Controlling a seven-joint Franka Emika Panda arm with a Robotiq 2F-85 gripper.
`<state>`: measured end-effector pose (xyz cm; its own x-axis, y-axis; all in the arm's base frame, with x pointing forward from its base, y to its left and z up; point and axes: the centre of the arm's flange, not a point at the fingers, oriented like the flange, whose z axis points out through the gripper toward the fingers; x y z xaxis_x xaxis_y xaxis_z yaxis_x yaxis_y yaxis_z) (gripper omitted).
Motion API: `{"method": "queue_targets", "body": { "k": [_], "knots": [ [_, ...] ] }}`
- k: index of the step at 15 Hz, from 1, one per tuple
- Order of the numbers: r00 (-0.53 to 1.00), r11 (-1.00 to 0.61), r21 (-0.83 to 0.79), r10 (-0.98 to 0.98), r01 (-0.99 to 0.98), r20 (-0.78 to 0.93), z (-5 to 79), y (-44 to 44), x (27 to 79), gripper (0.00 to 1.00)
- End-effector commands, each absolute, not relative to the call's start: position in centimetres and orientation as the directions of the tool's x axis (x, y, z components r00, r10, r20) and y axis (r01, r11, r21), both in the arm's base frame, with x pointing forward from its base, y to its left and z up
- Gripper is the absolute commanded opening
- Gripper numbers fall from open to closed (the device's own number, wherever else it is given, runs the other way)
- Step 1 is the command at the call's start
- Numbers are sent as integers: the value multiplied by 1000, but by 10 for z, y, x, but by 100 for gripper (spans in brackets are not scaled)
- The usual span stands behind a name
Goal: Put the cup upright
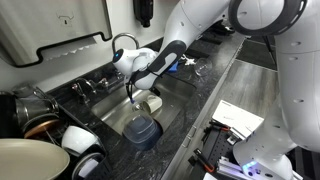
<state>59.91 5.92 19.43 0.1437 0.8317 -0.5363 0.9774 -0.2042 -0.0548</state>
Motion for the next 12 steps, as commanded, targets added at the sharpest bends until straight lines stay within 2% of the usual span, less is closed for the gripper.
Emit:
{"method": "queue_targets", "body": {
  "k": [1,12],
  "knots": [
    [133,-171,-29,847,985,-514,192,65,604,100],
    [136,-148,-2,911,989,-389,168,64,612,100]
  ]
}}
